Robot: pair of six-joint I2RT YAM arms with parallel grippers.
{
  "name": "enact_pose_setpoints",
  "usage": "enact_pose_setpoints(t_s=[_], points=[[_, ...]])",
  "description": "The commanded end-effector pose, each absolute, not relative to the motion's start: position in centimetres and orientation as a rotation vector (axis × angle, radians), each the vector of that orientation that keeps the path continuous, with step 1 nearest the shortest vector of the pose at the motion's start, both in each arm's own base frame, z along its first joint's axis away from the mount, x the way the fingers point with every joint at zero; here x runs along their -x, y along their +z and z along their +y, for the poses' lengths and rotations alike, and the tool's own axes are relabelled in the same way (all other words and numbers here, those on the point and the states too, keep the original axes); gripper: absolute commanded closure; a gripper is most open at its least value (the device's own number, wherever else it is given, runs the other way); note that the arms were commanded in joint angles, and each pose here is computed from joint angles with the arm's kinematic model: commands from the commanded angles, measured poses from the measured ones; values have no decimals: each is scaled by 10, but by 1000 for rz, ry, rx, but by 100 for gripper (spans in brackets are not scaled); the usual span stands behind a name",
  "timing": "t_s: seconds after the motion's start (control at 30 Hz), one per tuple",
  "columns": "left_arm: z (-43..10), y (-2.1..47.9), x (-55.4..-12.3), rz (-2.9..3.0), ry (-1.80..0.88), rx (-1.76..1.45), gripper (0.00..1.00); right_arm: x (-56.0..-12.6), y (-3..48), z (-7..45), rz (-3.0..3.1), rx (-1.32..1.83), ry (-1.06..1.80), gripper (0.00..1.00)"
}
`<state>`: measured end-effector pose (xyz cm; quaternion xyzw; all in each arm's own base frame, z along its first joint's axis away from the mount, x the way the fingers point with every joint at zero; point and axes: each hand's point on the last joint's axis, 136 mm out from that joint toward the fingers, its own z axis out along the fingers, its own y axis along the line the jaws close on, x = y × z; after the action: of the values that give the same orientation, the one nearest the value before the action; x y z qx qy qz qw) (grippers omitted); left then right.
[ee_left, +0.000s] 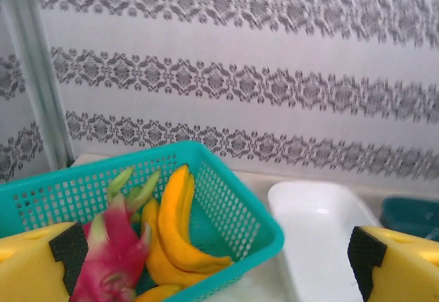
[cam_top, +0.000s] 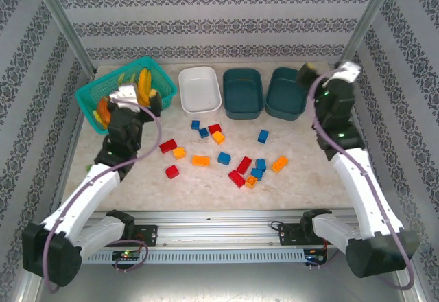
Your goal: Sort the legos into containers by color
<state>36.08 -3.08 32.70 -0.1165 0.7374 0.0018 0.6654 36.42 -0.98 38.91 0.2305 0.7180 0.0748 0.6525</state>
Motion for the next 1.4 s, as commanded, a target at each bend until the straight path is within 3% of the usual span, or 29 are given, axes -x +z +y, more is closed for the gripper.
enact_pose_setpoints(t_s=[0.0,0.23,0.37,0.63,0.9,1.23,1.37], points=[[-3,270,-316,1997,2,726,0,-320,260,7,2141,-748,239,3],[-99,235,-315,2249,-532,473,0,-258,185,53,2514,-778,223,17],[-158,206,-294,2423,-643,213,0,-230,123,74,2772,-812,246,19],[-238,168,-259,2563,-773,-122,0,-236,60,84,2867,-954,370,22],[-276,155,-261,2589,-821,-203,0,-257,35,74,2872,-1017,385,33],[-299,154,-272,2587,-881,-231,3,-264,21,71,2907,-1042,334,65],[-308,170,-279,2549,-927,-227,3,-272,45,67,2868,-974,303,73]])
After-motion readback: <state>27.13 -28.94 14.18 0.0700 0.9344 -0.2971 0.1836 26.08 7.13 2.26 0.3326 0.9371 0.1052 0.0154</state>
